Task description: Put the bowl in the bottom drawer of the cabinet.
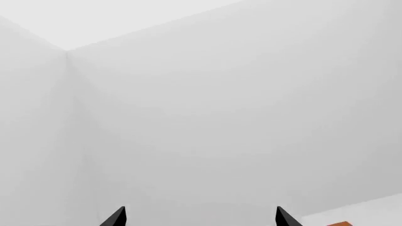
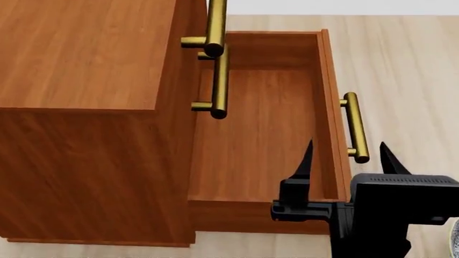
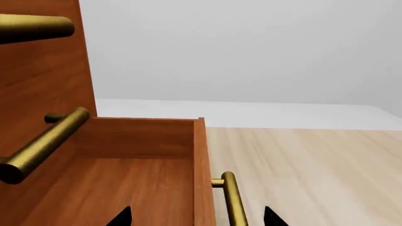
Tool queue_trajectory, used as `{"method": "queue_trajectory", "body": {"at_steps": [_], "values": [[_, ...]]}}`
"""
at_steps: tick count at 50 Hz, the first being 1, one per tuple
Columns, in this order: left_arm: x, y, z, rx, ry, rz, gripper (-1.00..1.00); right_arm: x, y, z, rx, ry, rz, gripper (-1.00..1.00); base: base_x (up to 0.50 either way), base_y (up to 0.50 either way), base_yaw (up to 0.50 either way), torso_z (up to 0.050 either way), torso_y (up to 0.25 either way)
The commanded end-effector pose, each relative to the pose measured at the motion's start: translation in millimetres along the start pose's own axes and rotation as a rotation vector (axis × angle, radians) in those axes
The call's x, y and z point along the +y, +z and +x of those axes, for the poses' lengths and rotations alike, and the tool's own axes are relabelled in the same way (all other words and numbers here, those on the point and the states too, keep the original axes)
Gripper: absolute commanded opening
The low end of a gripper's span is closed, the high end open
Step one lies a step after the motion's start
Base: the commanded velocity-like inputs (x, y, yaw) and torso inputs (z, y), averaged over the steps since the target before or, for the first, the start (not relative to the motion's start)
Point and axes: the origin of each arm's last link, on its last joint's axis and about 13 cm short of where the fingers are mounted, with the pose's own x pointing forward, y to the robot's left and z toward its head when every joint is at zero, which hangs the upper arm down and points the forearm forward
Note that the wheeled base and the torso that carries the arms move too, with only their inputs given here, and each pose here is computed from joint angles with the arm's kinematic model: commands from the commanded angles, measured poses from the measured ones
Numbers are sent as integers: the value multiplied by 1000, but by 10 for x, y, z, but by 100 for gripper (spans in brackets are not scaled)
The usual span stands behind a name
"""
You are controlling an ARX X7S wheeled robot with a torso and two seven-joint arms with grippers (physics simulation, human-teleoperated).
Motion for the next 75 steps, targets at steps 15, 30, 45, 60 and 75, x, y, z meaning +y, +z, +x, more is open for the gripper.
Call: {"method": "queue_trajectory", "body": {"at_steps": [15,30,45,60,75], "values": [[14,-25,3,3,8,7,100,-66,278,-72,-20,-20,-51,100,0,0,0,0,0],[24,-13,-2,-1,13,4,100,-225,636,-196,15,-106,-105,100,0,0,0,0,0],[26,5,-5,-7,11,2,100,-493,824,-318,113,-239,-68,100,0,0,0,0,0],[3,-2,-5,-11,7,-3,100,-751,941,-532,262,-297,-61,100,0,0,0,0,0],[-2,1,-14,-15,4,-11,100,-873,893,-701,360,-326,-28,100,0,0,0,0,0]]}}
